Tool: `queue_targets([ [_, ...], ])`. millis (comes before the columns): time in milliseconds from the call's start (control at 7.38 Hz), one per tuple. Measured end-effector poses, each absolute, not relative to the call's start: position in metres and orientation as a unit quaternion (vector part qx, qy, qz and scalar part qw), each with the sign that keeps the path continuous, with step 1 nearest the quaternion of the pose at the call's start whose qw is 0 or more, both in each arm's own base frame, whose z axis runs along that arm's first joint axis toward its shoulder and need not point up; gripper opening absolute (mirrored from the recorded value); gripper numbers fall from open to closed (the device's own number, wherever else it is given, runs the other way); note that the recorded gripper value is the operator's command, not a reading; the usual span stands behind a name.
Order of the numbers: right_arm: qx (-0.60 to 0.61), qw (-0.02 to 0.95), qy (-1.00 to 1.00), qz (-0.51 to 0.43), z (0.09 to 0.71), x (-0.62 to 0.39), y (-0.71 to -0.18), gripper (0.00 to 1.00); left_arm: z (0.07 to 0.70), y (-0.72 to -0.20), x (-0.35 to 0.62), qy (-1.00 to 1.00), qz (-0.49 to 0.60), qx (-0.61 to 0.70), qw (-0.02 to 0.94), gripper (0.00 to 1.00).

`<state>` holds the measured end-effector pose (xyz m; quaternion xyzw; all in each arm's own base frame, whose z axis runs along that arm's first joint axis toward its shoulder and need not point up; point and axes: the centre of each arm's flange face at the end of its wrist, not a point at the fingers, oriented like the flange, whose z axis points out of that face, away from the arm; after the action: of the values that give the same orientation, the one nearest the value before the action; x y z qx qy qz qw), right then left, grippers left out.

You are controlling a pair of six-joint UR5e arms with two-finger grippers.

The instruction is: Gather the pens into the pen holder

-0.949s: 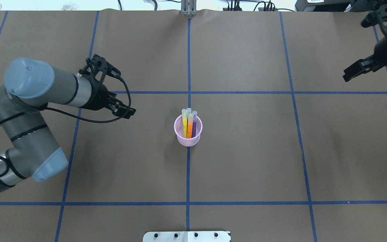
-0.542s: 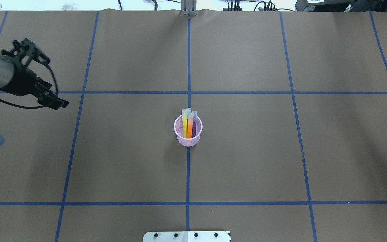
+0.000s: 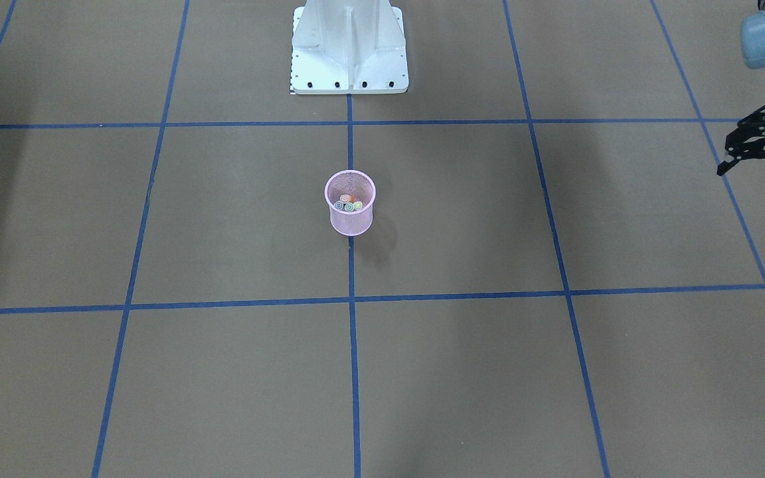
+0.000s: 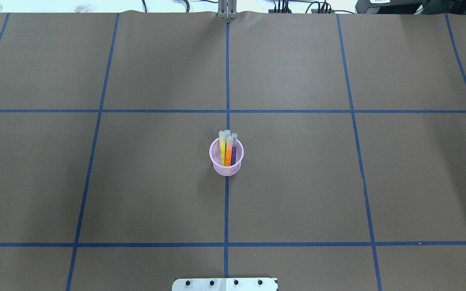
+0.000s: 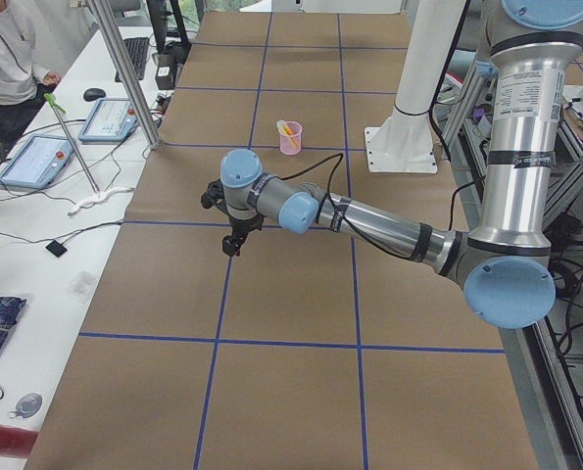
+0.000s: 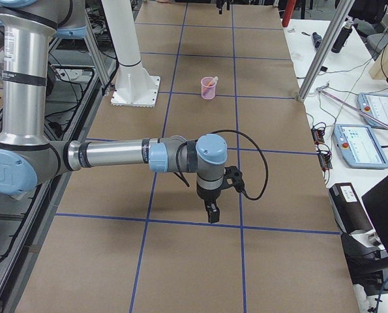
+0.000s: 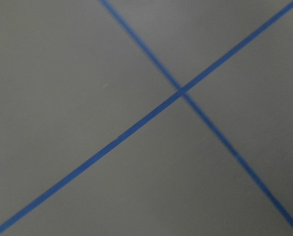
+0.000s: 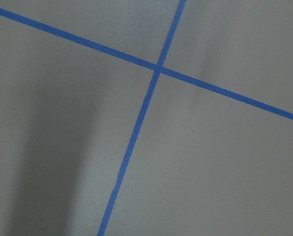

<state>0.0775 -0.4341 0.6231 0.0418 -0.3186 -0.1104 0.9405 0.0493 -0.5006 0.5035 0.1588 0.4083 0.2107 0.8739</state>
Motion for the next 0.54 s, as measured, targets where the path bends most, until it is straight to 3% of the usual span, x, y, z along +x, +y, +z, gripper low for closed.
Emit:
queue_targets([
  [542, 0.018, 0.933, -0.354, -0.063, 0.633, 0.076, -0.431, 1.00, 0.597, -0.440, -0.052, 0.349, 0.099, 0.092, 0.927, 1.00],
])
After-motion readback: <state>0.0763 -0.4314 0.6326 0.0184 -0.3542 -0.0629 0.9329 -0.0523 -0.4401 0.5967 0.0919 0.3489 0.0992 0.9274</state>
